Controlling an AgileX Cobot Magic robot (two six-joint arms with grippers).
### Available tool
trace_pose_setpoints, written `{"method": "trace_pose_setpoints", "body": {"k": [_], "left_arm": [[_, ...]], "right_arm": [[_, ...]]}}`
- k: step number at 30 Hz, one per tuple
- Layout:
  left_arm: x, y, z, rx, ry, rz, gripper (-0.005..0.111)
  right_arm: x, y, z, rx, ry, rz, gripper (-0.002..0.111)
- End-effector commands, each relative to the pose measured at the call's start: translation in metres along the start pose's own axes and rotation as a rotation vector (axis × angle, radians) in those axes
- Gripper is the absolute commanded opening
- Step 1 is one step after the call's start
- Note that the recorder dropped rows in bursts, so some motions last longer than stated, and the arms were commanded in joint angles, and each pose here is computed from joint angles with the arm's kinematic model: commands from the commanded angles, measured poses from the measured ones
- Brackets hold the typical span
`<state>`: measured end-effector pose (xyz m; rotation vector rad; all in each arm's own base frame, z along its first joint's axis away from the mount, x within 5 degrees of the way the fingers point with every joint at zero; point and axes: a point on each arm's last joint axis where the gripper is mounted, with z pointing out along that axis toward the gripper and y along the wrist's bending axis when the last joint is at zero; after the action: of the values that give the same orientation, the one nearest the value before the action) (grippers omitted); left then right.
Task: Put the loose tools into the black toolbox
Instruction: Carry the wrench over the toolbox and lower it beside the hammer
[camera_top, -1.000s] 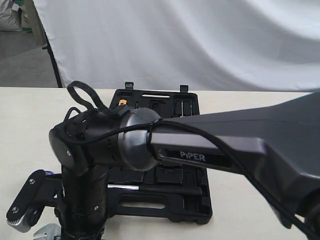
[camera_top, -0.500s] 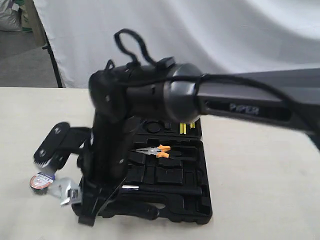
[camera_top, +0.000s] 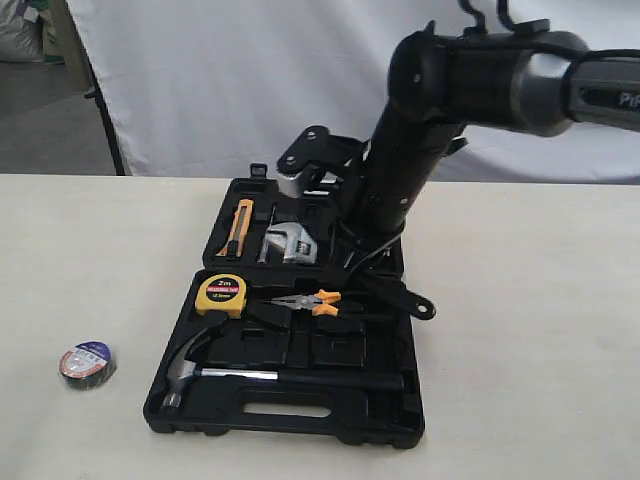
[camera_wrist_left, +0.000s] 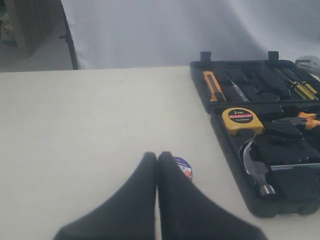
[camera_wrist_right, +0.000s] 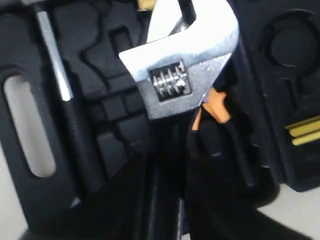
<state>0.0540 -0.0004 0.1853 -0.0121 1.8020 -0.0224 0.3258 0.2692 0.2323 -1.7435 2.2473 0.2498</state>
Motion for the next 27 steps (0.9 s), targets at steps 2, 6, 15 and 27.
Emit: {"method": "trace_pose_setpoints", "body": {"k": [2,6,15,27], "left_arm": [[0.001,0.0,0.0,0.007,0.001,0.0,0.0],[0.001,0.0,0.0,0.007,0.001,0.0,0.0],[0.001,0.0,0.0,0.007,0.001,0.0,0.0],[0.001,0.0,0.0,0.007,0.001,0.0,0.0]], "right_arm": [[0.016,-0.029,-0.013,0.032,-0.075,-0.001,0.0],[0.018,-0.037,-0.016,0.055,-0.107,-0.048,0.0],[0.007,-0.025,0.045,-0.047,-0.065,-0.156,0.0],[-0.016,-0.002,0.077,-0.088,0.009,-0.311,0.0]]}}
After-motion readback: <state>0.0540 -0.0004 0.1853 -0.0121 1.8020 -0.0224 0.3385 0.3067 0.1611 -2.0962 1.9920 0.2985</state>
